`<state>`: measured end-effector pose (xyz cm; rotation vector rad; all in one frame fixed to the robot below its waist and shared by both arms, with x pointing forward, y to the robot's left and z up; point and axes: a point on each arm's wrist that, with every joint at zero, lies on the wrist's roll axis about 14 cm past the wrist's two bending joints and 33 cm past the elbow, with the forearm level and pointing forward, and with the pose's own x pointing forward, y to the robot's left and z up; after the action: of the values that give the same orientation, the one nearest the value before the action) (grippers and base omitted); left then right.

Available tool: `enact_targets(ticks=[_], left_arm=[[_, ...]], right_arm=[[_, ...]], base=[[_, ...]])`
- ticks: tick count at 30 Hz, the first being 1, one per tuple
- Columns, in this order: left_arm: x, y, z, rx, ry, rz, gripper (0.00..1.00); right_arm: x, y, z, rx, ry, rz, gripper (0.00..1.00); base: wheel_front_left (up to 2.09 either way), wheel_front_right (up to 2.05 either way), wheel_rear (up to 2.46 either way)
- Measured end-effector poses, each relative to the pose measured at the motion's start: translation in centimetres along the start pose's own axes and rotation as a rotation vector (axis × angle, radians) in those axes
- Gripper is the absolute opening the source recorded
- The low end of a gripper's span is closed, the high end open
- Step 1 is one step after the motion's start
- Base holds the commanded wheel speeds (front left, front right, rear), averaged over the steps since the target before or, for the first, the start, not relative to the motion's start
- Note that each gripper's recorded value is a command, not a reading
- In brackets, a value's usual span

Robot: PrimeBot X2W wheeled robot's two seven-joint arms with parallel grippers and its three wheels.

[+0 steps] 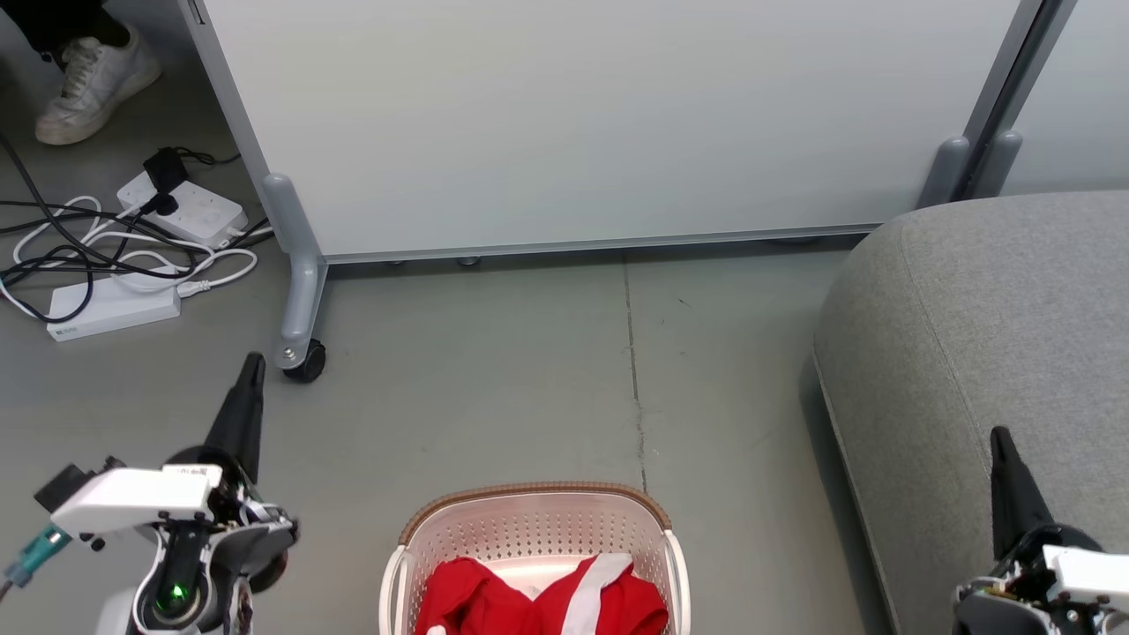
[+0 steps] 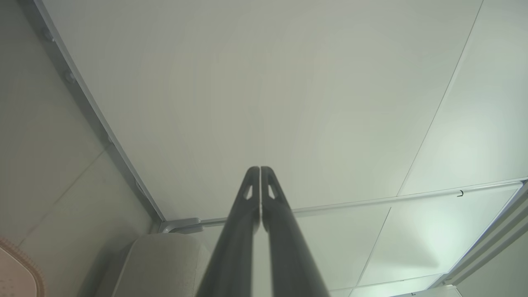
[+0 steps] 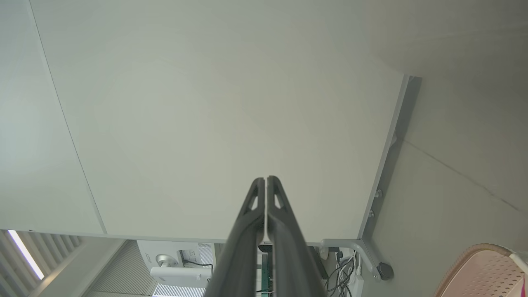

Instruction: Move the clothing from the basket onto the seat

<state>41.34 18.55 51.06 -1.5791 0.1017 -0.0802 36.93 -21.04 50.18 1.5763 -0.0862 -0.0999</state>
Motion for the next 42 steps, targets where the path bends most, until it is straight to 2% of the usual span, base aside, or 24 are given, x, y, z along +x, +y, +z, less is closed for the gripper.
enact_targets(ticks=[4,6,17,27,42], left_arm=[[-1.3,2.8,-0.4,-0.023,-0.004,0.075,1.0],[-1.5,3.0,-0.4,-0.023,-0.013,0.082,1.0],[-1.7,2.4,-0.1,0.02,-0.057,0.063,1.0],[-2.2,2.1,0.6,0.068,-0.107,0.055,1.0],[-2.3,-0.1,-0.2,0.281,-0.115,-0.001,1.0]], right_arm=[[-0.9,-2.0,-0.2,0.008,-0.002,-0.064,1.0],[-0.9,-2.0,-0.2,0.001,-0.005,-0.063,1.0],[-0.8,-1.6,-0.1,-0.073,-0.016,-0.047,1.0],[-0.1,0.0,0.2,-0.193,-0.035,0.004,1.0],[0.9,3.6,-0.8,-0.48,-0.031,0.13,1.0]], base=[[0.0,0.0,0.0],[0.0,0.0,0.0],[0.0,0.0,0.0],[0.0,0.0,0.0],[0.0,0.0,0.0]])
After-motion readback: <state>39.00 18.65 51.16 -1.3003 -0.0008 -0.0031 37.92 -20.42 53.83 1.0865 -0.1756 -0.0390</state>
